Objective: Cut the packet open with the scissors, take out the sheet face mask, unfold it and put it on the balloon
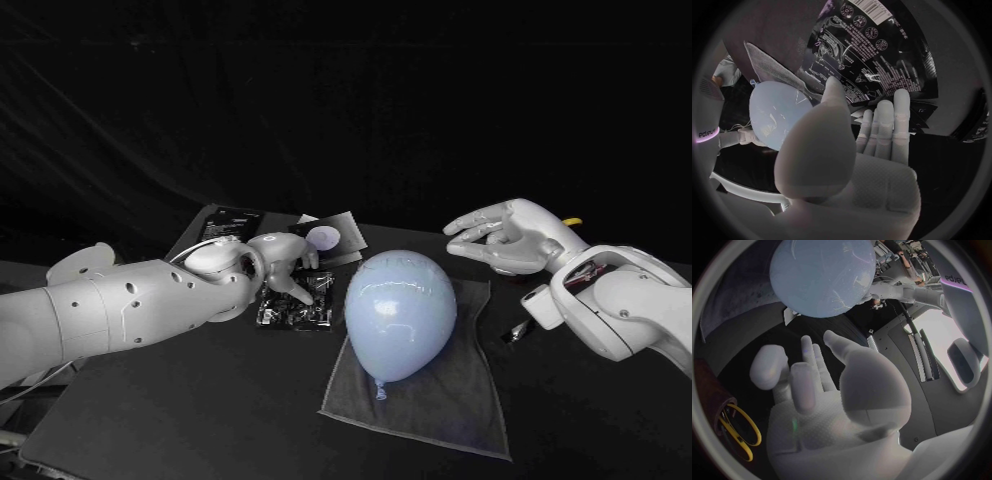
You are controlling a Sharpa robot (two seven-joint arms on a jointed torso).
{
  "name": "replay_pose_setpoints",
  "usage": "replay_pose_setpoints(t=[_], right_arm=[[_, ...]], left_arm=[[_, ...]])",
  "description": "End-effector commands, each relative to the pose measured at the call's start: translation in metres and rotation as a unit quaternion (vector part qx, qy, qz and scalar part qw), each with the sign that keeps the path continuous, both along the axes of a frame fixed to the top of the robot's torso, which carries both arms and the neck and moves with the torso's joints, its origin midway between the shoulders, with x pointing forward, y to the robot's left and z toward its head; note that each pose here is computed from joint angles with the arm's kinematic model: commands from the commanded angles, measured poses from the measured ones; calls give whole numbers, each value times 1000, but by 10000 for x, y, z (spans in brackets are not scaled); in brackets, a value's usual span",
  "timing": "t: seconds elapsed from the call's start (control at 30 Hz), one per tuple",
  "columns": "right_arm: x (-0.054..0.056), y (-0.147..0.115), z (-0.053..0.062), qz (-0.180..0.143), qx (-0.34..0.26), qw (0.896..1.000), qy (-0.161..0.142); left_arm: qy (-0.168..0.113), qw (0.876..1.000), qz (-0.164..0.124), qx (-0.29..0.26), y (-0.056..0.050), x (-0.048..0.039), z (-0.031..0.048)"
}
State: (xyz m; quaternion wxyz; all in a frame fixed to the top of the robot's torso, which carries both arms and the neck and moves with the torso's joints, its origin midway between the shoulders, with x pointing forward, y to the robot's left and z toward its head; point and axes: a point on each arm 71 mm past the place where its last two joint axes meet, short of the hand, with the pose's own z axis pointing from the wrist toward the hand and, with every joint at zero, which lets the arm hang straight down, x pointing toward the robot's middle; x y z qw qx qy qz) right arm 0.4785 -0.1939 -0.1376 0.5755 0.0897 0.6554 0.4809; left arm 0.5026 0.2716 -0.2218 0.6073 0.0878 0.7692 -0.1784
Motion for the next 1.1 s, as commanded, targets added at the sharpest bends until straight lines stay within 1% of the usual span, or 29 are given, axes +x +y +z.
replay_pose_setpoints(t=[0.03, 0.23, 0.43, 0.63, 0.8, 0.93, 1.1], right_arm=[[-8, 6, -1, 4, -4, 1000, 0], [-10, 3, -3, 5, -4, 1000, 2], [-12, -1, -7, 7, -5, 1000, 5], [-12, -2, -10, 8, -5, 1000, 7], [-13, -4, -12, 9, -5, 1000, 9], [-13, -10, -14, 9, -6, 1000, 10], [-12, -12, -16, 9, -6, 1000, 11]], left_arm=[[5, 999, 10, 39, -3, 3, -31], [13, 998, 13, 56, -25, 3, -65], [25, 997, 13, 71, -46, -17, -131], [37, 996, 13, 82, -51, -50, -211], [49, 995, 10, 87, -58, -95, -291], [52, 995, 6, 86, -70, -123, -315], [48, 996, 0, 79, -87, -148, -314]])
